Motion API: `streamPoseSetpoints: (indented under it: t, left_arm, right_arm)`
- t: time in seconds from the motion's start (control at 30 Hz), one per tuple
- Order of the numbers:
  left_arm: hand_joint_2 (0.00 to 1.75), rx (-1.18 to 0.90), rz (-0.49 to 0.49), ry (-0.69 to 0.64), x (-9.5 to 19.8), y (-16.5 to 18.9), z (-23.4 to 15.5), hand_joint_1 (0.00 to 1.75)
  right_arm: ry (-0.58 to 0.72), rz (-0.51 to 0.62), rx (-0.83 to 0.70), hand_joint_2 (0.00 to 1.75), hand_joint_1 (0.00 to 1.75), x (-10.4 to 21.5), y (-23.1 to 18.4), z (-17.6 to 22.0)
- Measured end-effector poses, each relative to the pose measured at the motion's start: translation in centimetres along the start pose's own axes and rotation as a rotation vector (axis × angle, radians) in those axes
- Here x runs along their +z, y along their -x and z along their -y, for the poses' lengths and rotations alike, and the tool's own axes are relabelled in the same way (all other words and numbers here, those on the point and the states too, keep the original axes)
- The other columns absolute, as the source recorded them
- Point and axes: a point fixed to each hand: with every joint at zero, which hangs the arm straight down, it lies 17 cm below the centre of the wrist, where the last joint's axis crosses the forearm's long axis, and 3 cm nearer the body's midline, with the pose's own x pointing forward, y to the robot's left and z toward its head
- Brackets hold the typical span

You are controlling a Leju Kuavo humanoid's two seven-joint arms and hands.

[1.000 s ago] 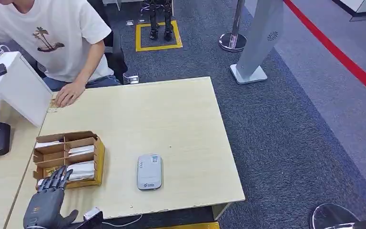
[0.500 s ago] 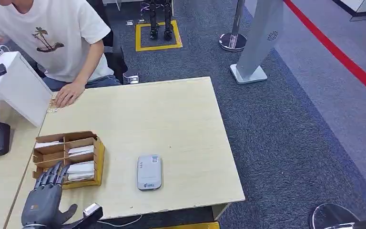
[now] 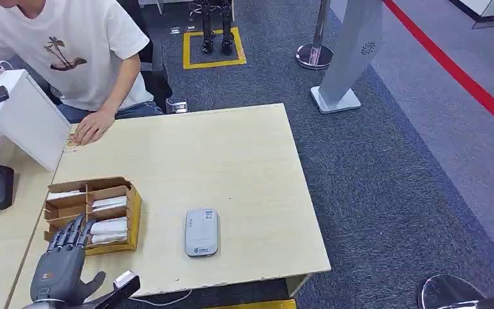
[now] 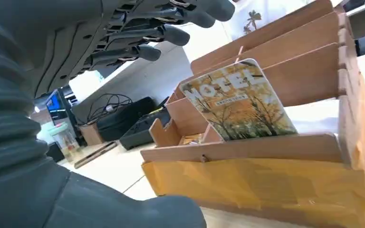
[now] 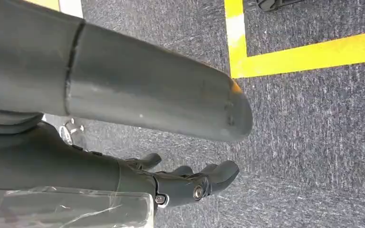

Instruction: Pass the card to the sensor for recognition and then transmit it.

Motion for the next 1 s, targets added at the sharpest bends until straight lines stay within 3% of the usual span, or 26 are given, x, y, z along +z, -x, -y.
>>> streamPoseSetpoints:
  t: [1.0]
  left_arm:
    - [1.75, -0.012, -0.068, -0.009, -0.7, 2.8, -0.8, 0.00]
  right_arm:
    - [0.001, -0.005, 0.010, 0.00, 0.00, 0.0, 0.1, 0.0]
